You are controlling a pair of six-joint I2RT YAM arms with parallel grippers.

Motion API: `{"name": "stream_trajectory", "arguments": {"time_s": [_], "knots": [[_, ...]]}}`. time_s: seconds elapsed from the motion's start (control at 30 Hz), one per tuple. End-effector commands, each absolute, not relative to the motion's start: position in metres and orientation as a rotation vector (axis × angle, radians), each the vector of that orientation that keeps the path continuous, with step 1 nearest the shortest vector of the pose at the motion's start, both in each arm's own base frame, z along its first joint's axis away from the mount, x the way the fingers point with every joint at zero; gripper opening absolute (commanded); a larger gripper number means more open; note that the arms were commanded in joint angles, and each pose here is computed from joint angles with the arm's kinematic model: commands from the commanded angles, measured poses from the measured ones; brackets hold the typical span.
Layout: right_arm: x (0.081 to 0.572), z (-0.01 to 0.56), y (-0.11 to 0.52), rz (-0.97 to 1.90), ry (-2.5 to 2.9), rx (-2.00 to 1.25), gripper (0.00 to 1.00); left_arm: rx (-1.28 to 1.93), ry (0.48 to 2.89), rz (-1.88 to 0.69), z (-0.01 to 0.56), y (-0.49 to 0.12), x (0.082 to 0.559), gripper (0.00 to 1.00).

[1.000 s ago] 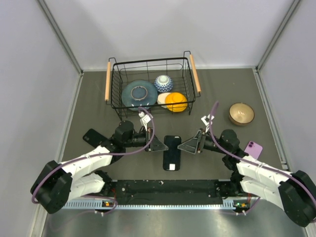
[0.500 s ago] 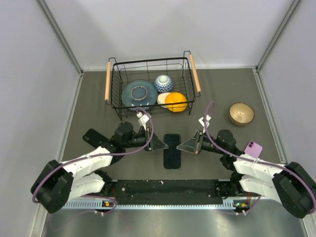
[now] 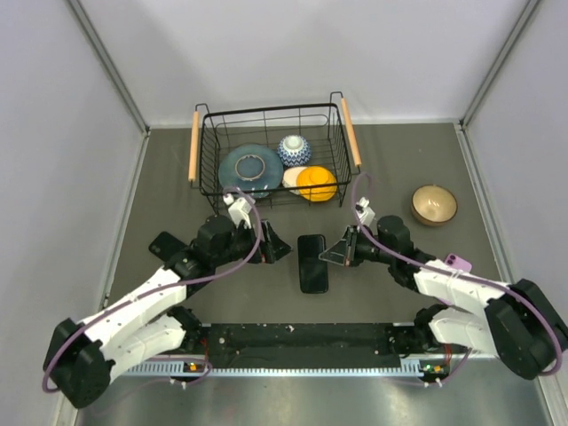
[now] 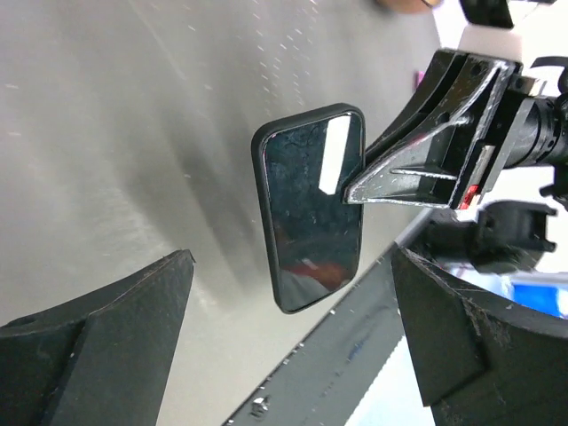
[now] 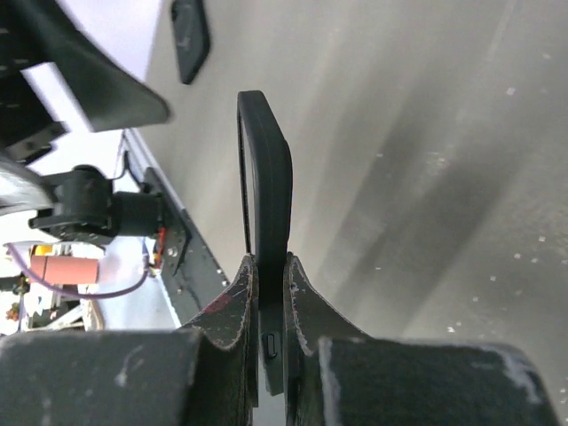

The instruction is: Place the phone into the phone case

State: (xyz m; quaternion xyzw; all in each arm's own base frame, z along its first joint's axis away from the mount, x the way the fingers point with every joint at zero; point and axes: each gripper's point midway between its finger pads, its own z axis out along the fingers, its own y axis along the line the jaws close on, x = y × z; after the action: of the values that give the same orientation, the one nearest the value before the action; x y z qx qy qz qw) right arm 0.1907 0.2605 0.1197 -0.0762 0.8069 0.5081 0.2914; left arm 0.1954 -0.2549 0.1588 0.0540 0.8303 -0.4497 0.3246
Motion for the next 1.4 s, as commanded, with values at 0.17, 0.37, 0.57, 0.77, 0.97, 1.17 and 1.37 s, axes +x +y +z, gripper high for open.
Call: {"name": "stream_trajectory", "arguments": {"time_s": [0.17, 0.37, 0.57, 0.77, 0.97, 1.17, 1.37], "knots": [[0.229, 0.110, 0.273, 1.308, 2.180, -0.222, 0.04, 0.070, 2.124, -0.909, 0.159, -0.210, 0.205, 0.99], [0.245, 0.080, 0.268, 1.246, 2.260, -0.207, 0.19, 0.066, 2.132, -0.887, 0.154, -0.204, 0.201, 0.99], [0.248, 0.066, 0.260, 1.170, 2.333, -0.177, 0.36, 0.061, 2.134, -0.892, 0.154, -0.205, 0.201, 0.99], [0.239, 0.066, 0.234, 0.990, 2.423, -0.130, 0.43, 0.063, 2.131, -0.870, 0.154, -0.202, 0.203, 0.99], [0.214, 0.082, 0.226, 1.004, 2.410, -0.143, 0.10, 0.027, 2.129, -0.816, 0.153, -0.193, 0.207, 0.99], [0.182, 0.077, 0.234, 1.041, 2.460, -0.171, 0.00, -0.055, 2.140, -0.706, 0.149, -0.176, 0.215, 0.99], [0.160, 0.059, 0.246, 1.047, 2.549, -0.202, 0.00, -0.163, 2.160, -0.613, 0.144, -0.158, 0.220, 0.99]]}}
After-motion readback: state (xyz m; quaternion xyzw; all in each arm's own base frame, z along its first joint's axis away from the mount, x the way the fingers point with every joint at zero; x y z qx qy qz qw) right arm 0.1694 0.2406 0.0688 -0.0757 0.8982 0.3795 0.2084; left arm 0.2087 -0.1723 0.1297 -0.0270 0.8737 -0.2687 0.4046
